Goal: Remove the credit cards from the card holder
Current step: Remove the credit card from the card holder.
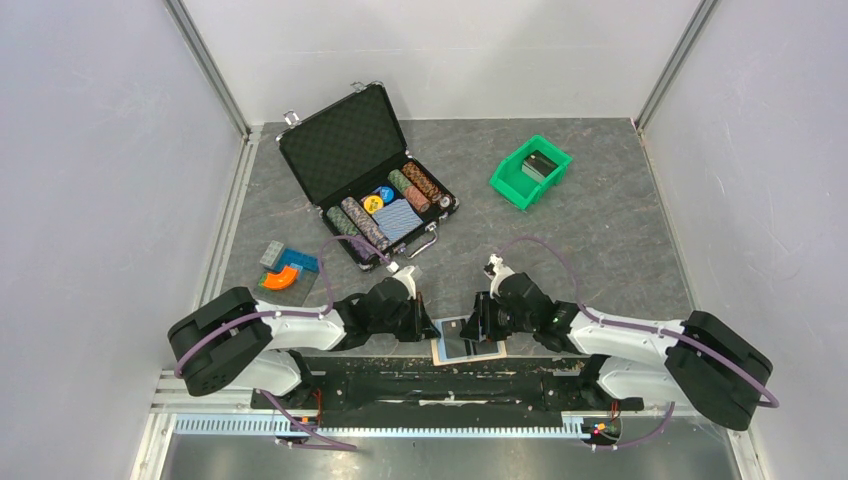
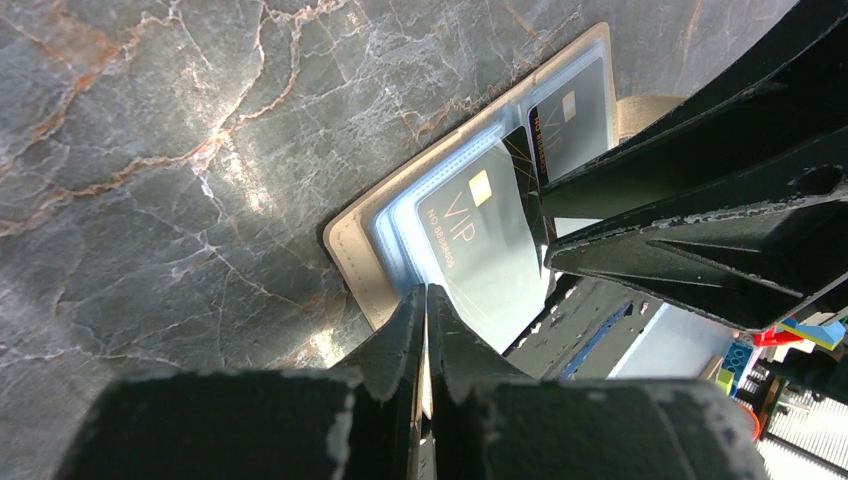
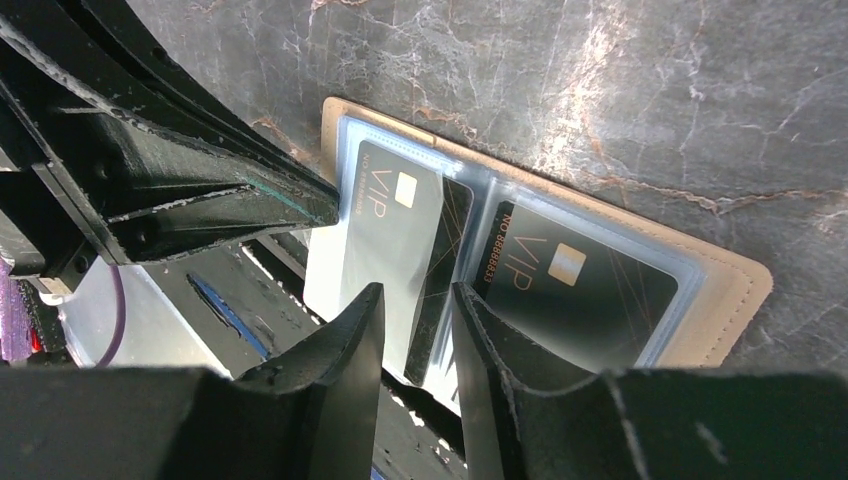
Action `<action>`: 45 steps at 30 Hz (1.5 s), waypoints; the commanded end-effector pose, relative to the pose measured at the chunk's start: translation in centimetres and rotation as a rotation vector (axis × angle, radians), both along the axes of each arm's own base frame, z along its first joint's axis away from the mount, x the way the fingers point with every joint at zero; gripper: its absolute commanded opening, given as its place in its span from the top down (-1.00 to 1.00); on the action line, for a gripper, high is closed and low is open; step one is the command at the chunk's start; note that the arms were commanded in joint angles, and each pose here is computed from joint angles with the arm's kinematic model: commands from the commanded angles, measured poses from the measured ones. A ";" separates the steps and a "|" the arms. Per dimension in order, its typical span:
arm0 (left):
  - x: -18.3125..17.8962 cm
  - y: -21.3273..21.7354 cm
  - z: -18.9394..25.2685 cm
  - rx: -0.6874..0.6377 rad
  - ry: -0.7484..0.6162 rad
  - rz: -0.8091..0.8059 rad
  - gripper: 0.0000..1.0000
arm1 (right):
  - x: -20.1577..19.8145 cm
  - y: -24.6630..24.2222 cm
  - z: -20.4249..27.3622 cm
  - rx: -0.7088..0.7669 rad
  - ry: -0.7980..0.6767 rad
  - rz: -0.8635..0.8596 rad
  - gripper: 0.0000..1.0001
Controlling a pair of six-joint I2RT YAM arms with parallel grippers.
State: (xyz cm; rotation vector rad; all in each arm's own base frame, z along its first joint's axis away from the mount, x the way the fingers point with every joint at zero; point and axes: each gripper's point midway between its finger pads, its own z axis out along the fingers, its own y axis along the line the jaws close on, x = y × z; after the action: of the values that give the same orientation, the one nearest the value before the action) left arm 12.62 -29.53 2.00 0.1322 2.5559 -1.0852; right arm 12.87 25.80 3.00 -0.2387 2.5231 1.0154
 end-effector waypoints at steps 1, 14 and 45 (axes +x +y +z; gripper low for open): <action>-0.4 1.2 -1.7 0.058 0.024 0.015 0.83 | -0.3 0.4 -0.1 0.016 0.013 0.005 0.34; -0.4 1.0 -1.7 0.048 0.027 0.014 0.83 | -0.6 0.3 -0.6 0.015 0.068 -0.037 0.24; -0.3 1.9 -3.2 0.097 0.027 0.035 0.85 | -1.0 0.6 1.8 0.241 -0.041 0.025 1.00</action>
State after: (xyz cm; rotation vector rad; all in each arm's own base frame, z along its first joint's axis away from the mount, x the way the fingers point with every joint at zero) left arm 12.80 -29.91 1.85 0.1357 2.5309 -1.1124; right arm 11.96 25.60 3.27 -0.1534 2.4293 1.2119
